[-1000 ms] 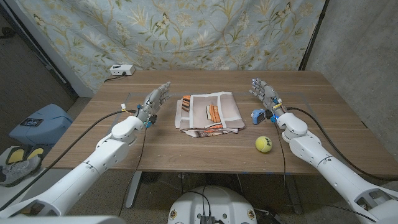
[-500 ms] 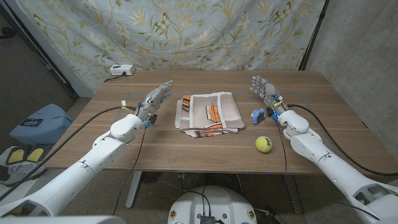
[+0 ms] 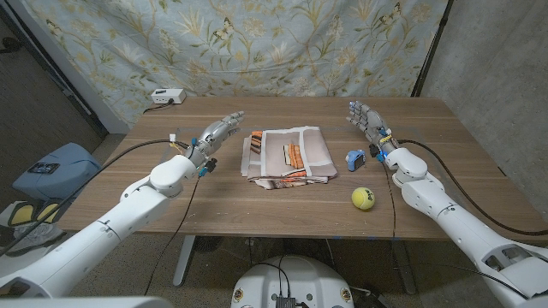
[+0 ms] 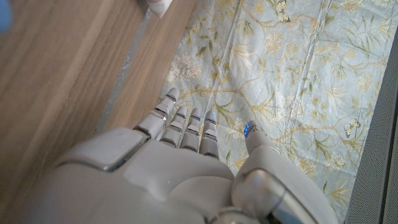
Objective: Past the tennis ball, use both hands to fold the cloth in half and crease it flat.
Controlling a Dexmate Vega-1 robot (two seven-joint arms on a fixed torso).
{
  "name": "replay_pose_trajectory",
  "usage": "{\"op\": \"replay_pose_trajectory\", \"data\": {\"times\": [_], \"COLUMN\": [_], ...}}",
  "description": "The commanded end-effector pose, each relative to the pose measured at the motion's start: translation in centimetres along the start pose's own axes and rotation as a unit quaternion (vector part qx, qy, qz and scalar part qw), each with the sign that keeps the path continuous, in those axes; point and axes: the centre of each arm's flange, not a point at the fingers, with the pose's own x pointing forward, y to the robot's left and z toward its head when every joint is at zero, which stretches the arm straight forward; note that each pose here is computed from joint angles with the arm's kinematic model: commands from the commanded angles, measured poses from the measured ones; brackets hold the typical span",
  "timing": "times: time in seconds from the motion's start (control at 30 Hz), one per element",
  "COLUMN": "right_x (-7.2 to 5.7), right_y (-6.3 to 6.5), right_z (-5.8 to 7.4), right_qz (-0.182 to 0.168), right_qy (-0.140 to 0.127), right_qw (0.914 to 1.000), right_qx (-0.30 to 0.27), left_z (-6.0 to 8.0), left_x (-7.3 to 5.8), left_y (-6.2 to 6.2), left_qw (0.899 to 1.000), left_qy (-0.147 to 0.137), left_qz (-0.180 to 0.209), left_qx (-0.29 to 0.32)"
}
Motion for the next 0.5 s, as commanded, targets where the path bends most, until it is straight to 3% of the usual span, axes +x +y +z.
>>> {"op": "replay_pose_trajectory", "data": {"times": [0.03, 0.5], "right_x": [0.2, -1.1], "right_y": [-0.3, -0.2], "right_z": [1.3, 1.6], "right_qz": [-0.011, -0.016], "right_qy": [-0.005, -0.008], "right_qw": [0.9999, 0.9998], "right_qx": [-0.004, -0.011], "left_z": [1.7, 1.9], "left_x": [-1.0, -2.5], "left_y": [0.1, -0.2], "left_qw": [0.998, 0.992], "left_qy": [0.002, 0.005], "left_qz": [-0.025, -0.052], "left_qx": [0.061, 0.112]}}
